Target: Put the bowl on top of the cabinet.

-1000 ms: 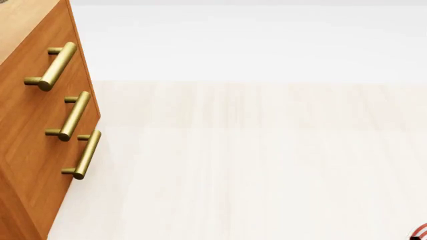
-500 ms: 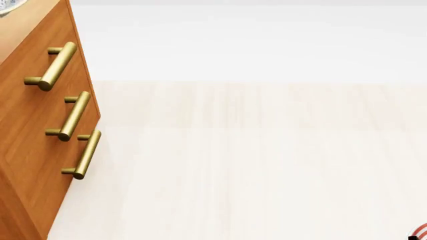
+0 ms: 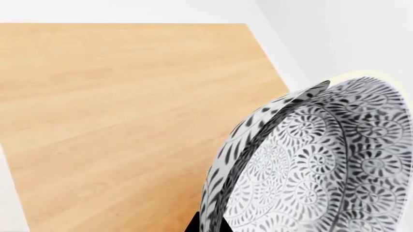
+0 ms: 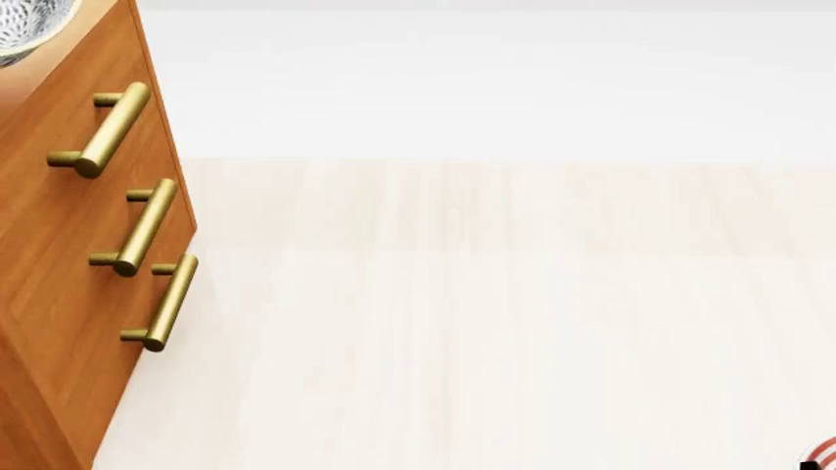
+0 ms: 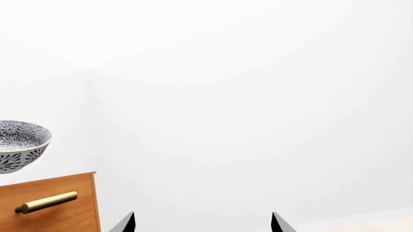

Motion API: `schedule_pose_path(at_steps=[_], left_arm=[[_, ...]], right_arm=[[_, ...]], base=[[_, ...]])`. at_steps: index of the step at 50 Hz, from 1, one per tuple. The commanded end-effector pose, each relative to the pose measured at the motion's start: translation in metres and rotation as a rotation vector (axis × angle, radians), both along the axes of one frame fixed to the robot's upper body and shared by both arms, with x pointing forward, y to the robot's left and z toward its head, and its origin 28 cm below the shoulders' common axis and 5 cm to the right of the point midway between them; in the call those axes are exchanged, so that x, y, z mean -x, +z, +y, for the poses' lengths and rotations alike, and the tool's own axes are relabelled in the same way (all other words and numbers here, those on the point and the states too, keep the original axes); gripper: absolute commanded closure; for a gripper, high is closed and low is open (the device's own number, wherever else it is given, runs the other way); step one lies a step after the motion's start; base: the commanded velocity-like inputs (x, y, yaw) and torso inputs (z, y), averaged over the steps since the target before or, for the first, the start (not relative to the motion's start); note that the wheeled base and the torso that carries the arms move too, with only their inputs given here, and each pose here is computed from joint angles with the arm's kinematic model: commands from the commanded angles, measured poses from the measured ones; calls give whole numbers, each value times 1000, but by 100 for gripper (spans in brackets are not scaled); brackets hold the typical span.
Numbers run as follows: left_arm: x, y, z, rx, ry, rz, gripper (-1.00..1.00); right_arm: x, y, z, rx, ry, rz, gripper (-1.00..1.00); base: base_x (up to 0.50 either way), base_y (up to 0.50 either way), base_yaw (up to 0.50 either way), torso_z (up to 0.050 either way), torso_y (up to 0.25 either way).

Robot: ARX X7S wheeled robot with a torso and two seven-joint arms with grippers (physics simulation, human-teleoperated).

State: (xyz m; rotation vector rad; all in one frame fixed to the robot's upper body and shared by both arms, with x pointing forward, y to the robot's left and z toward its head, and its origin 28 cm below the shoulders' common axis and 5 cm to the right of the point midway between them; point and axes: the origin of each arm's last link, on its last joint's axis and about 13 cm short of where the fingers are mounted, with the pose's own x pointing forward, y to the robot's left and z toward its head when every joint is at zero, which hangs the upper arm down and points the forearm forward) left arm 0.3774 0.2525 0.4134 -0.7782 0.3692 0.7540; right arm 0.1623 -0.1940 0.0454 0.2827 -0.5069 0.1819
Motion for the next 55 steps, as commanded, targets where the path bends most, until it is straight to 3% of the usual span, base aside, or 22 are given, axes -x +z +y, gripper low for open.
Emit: schedule_pose_path(at_steps=[1,55], left_arm=[[1,1,1,6,13,-16,100],[-2,-16,18,-10,62,9,100]], right_arm=[[-1,0,0,1,1,1,-100],[-3,-2,3,17,1,16,-100]], base=[[0,0,0,0,10],[0,0,0,0,0]])
